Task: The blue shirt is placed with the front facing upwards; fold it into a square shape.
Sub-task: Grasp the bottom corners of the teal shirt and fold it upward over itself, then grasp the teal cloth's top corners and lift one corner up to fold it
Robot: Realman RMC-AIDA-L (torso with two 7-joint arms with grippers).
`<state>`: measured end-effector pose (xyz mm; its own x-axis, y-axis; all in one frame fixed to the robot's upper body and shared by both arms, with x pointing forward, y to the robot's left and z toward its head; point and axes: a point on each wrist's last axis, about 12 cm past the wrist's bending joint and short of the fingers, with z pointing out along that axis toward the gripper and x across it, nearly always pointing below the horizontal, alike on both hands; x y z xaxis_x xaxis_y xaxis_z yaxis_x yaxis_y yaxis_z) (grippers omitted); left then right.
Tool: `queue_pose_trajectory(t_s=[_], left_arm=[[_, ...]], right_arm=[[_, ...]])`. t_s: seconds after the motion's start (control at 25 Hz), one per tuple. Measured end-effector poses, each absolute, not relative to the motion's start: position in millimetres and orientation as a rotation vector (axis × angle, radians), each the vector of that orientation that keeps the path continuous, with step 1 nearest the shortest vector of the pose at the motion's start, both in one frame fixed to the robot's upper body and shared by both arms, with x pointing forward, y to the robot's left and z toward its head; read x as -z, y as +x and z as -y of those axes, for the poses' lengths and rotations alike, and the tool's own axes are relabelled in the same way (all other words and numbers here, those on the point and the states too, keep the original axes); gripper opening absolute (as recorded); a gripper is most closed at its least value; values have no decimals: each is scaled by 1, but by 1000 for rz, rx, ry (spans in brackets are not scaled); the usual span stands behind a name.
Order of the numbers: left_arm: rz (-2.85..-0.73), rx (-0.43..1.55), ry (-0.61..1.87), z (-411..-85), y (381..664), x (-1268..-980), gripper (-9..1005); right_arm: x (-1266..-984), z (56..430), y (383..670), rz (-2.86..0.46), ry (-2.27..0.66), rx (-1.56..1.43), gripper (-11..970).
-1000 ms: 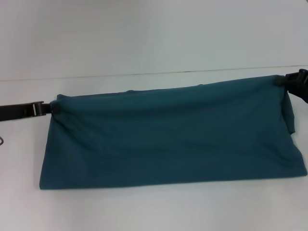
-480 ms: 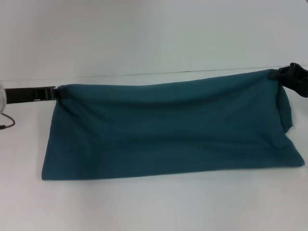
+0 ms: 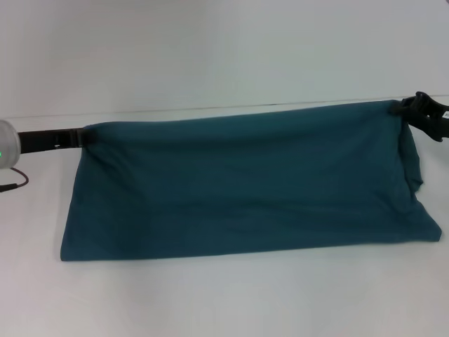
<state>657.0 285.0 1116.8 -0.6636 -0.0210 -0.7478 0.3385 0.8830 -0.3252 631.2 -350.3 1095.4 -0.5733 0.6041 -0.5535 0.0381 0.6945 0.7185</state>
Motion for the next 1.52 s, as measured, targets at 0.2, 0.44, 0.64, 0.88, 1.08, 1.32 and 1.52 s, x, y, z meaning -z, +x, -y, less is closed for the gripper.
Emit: queue_pose_trajectory(t_s=[0.2, 0.44, 0.64, 0.88, 1.08, 1.32, 1.52], left_arm=[[-2156, 444, 210, -271, 660, -1104, 59], [-2115, 329, 204, -259, 655, -1089, 112], [-2116, 355, 178, -274, 647, -1090, 275], [-2196, 478, 180, -290, 629, -1104, 531], [-2391, 529, 185, -300, 623, -1118, 636], [-2473, 502, 175, -300, 630, -1124, 730], [-2482, 452, 172, -296, 633, -1116, 785]], right_arm=[[-1082, 332, 644, -2012, 507, -723, 42], [-1083, 306, 658, -2005, 394, -608, 159], [-1086, 315, 657, -1999, 309, -522, 358], [-1087, 325, 632, -1958, 120, -596, 559], [-1074, 324, 613, -1967, 80, -639, 693], [-1066, 321, 604, -1977, 74, -670, 815], [-1065, 317, 603, -1991, 54, -679, 811]])
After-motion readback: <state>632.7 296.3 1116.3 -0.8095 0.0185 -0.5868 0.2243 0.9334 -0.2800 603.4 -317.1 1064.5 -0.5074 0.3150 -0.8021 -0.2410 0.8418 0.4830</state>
